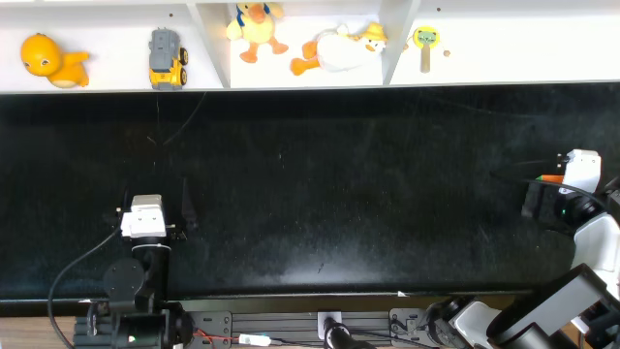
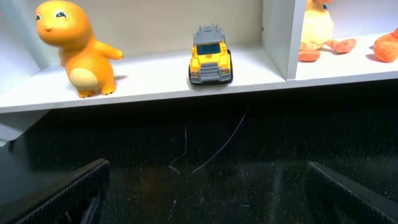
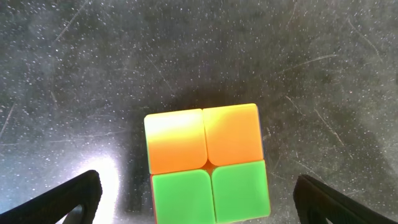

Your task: Store Toys

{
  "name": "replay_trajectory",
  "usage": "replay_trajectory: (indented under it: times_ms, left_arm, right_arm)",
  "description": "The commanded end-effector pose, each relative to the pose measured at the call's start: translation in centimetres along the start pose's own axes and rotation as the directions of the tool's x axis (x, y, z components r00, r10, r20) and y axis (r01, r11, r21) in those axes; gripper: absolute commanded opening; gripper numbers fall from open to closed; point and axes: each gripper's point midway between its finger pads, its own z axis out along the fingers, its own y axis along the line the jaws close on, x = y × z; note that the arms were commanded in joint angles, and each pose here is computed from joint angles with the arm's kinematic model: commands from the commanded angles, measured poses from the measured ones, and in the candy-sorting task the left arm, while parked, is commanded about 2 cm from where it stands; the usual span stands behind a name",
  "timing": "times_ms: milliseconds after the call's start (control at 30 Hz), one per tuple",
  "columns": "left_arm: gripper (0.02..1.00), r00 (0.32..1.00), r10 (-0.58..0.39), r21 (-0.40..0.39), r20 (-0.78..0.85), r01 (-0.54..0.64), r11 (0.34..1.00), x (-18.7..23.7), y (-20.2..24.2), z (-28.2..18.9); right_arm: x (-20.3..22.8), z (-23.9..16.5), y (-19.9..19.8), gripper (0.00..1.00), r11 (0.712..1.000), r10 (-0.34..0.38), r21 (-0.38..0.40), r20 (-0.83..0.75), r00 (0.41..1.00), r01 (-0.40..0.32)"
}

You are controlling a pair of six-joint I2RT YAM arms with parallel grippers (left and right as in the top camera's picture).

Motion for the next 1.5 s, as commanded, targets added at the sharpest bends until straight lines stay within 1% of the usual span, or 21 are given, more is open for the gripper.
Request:
replay_trajectory:
  times_ms: [33, 167, 267, 367, 500, 600, 700, 833, 1033, 1167, 1300, 1367, 1500]
  left_arm:
    - [0.998, 1.000, 0.016, 0.005, 0.007, -0.016, 1.000, -0.1, -0.1, -0.1]
    - [0.998, 1.000, 0.016, 0.005, 0.008, -0.016, 1.000, -0.1, -0.1, -0.1]
    - [0.998, 1.000, 0.016, 0.005, 0.007, -0.016, 1.000, -0.1, -0.1, -0.1]
    - [0.998, 1.000, 0.016, 0.005, 0.007, -0.016, 1.000, -0.1, -0.1, -0.1]
    - [0.998, 1.000, 0.016, 0.005, 0.007, -0.016, 1.000, -0.1, -0.1, -0.1]
    - [0.998, 1.000, 0.016, 0.005, 0.007, -0.016, 1.000, -0.1, -0.1, -0.1]
    - [0.998, 1.000, 0.016, 0.005, 0.007, -0.016, 1.000, -0.1, -0.1, -0.1]
    - [0.998, 1.000, 0.016, 0.005, 0.007, -0.016, 1.000, -0.1, -0.1, -0.1]
    - [0.998, 1.000, 0.016, 0.005, 0.008, -0.016, 1.000, -0.1, -0.1, -0.1]
    - [0.998, 1.000, 0.016, 0.005, 0.007, -0.016, 1.000, -0.1, -0.1, -0.1]
    - [0.996, 1.000, 0.016, 0.005, 0.008, -0.016, 1.000, -0.1, -0.1, -0.1]
    - [0.998, 1.000, 0.016, 0.005, 0.007, -0.016, 1.000, -0.1, -0.1, -0.1]
    - [0.996, 1.000, 0.016, 0.005, 0.007, -0.016, 1.000, -0.1, -0.1, -0.1]
  right_arm:
    - [-0.7, -0.1, -0.8, 0.998, 1.000, -0.008, 0.022, 0.019, 1.000, 0.007]
    - [-0.4, 0.8, -0.9, 0.989, 1.000, -0.004, 0.014, 0.009, 1.000, 0.004]
    - [-0.2, 1.1, -0.8, 0.947, 1.000, 0.000, 0.005, -0.002, 1.000, 0.000]
    - [-0.2, 1.1, -0.8, 0.842, 1.000, 0.004, 0.005, -0.001, 1.000, -0.004]
    - [-0.2, 1.1, -0.8, 0.599, 1.000, 0.003, 0.006, -0.001, 1.000, -0.003]
    - [-0.2, 1.1, -0.8, 0.555, 1.000, 0.004, 0.006, -0.001, 1.000, -0.004]
    - [-0.2, 1.0, -0.8, 0.489, 1.000, 0.003, 0.007, 0.001, 1.000, -0.003]
    - [-0.8, 0.4, -0.9, 0.472, 1.000, 0.022, 0.021, 0.023, 0.999, -0.023]
    - [-3.4, -1.7, -0.5, 0.470, 0.997, 0.058, 0.047, 0.103, 0.993, -0.063]
    - [-5.9, -3.3, 0.0, 0.463, 0.995, 0.073, 0.050, 0.159, 0.985, -0.082]
    - [-9.8, -5.4, 0.1, 0.461, 0.994, 0.078, 0.050, 0.231, 0.970, -0.092]
    - [-11.5, -6.2, 0.1, 0.459, 0.992, 0.102, 0.043, 0.259, 0.961, -0.117]
    - [-14.0, -6.7, 0.2, 0.457, 0.979, 0.193, 0.003, 0.289, 0.938, -0.202]
